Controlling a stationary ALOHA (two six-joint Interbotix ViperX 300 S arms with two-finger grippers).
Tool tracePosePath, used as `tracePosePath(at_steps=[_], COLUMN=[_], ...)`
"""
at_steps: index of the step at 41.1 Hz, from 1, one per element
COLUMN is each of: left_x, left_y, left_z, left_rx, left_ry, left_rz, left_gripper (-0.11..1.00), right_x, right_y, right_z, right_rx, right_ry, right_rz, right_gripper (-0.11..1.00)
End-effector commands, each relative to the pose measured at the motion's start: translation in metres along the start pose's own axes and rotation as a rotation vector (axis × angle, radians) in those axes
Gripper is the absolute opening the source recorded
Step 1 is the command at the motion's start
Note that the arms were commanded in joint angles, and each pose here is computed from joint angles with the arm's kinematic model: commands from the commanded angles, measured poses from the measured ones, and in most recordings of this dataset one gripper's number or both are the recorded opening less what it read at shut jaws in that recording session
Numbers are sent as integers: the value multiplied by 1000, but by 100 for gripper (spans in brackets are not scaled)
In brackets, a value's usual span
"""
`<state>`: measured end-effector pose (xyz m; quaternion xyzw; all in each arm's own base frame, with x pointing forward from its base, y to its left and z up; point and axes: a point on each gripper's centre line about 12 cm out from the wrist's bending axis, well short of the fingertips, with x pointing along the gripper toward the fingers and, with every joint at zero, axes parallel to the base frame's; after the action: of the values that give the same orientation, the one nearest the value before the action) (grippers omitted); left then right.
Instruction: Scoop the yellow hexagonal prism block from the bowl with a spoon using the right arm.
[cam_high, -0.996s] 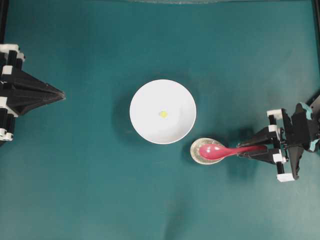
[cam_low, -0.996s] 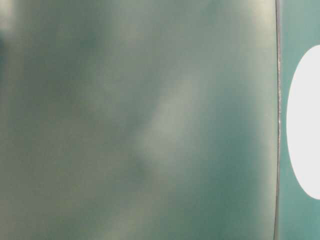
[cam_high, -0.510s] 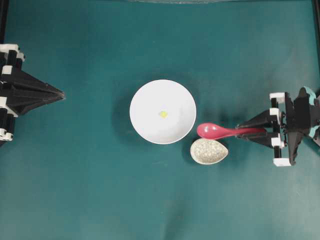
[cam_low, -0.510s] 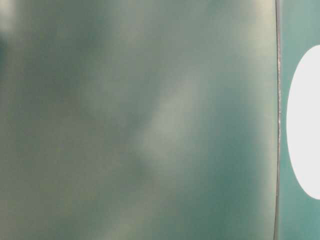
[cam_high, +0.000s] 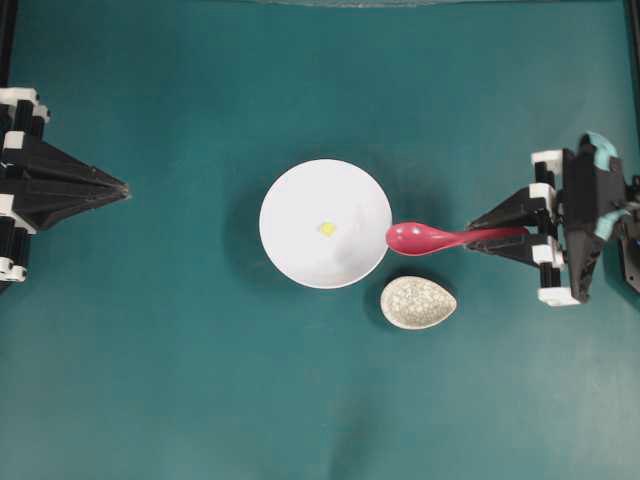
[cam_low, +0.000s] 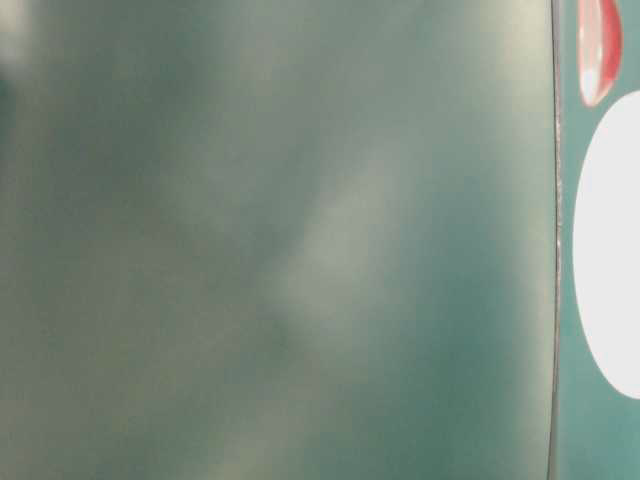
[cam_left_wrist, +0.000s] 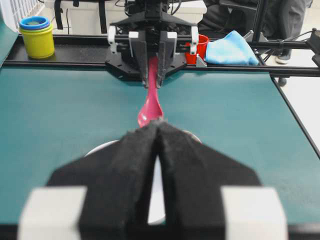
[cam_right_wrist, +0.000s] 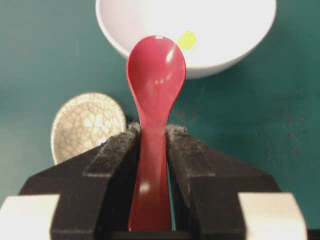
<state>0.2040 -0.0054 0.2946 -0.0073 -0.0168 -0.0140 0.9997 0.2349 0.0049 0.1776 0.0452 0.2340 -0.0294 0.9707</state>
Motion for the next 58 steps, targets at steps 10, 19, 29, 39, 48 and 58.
tracePosePath(at_steps=[10,19,29,39,48,58], left_x=[2,2,2,2,2,2], left_y=[0,0,0,0,0,0], left_z=[11,10,9,9,9,10], left_rx=[6,8,9,9,11,11], left_ry=[-31,-26,-23,-23,-23,-25], left_rz=[2,2,2,2,2,2], left_gripper=[3,3,3,3,3,3], right_x=[5,10,25,50,67,83], right_y=[-16,-20,-22,-28,-30,-33], right_z=[37,54,66,71,81,87], right_rx=[37,22,42,96,139,156], right_ry=[95,118,194,278,370,471], right_rz=[1,4,20,20,47,77], right_gripper=[25,25,25,25,25,25])
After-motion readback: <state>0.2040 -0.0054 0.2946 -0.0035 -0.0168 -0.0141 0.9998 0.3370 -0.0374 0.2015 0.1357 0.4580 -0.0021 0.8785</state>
